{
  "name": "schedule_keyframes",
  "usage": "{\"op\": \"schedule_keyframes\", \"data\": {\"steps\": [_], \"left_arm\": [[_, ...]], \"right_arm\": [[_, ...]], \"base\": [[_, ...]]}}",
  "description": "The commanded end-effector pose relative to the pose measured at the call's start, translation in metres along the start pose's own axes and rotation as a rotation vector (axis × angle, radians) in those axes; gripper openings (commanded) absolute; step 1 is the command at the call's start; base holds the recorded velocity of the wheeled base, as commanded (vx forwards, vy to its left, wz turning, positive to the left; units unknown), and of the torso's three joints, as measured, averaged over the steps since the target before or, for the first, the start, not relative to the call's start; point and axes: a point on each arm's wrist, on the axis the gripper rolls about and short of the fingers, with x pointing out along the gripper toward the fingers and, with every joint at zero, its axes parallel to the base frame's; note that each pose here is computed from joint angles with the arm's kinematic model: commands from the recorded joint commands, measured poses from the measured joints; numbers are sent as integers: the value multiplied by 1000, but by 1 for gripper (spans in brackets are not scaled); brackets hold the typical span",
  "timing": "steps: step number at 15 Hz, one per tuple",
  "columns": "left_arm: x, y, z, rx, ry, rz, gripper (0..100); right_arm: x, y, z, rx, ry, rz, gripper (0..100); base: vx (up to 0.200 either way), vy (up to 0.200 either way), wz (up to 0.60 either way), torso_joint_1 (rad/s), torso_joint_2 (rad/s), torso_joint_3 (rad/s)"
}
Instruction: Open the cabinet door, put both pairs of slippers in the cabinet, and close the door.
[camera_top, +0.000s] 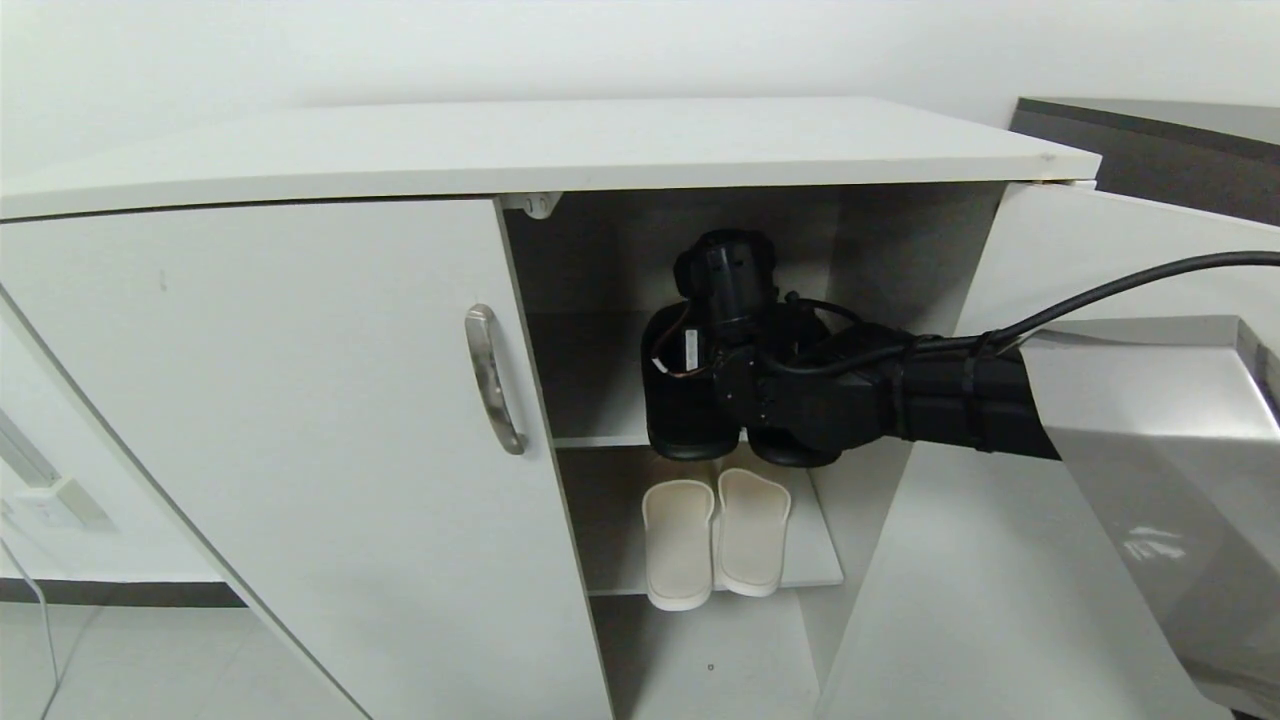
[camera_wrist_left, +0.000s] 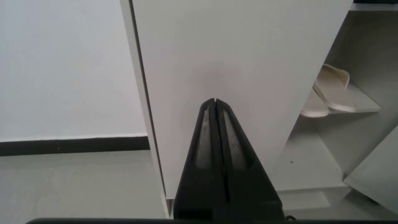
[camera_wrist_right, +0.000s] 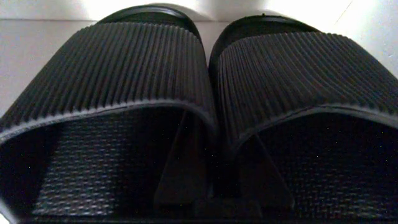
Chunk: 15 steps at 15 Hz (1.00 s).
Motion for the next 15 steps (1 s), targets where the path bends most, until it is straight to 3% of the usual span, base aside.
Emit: {"op": "schedule_keyframes", "data": {"steps": [1, 7, 11, 15], "left_arm": [[0, 0, 0, 0, 1, 0, 0], [0, 0, 0, -2, 1, -1, 0], [0, 0, 0, 0, 1, -1, 0], [0, 0, 0, 0, 1, -1, 0]], "right_arm": [[-2, 3, -2, -5, 5, 3, 100], [-38, 2, 1, -32, 14, 9, 100], [-70, -10, 5, -36, 13, 41, 100], [-134, -38, 11, -44, 8, 123, 100]], "base": [[0, 0, 0, 0, 0, 0], [0, 0, 0, 0, 0, 0], [0, 0, 0, 0, 0, 0], [0, 0, 0, 0, 0, 0]]}}
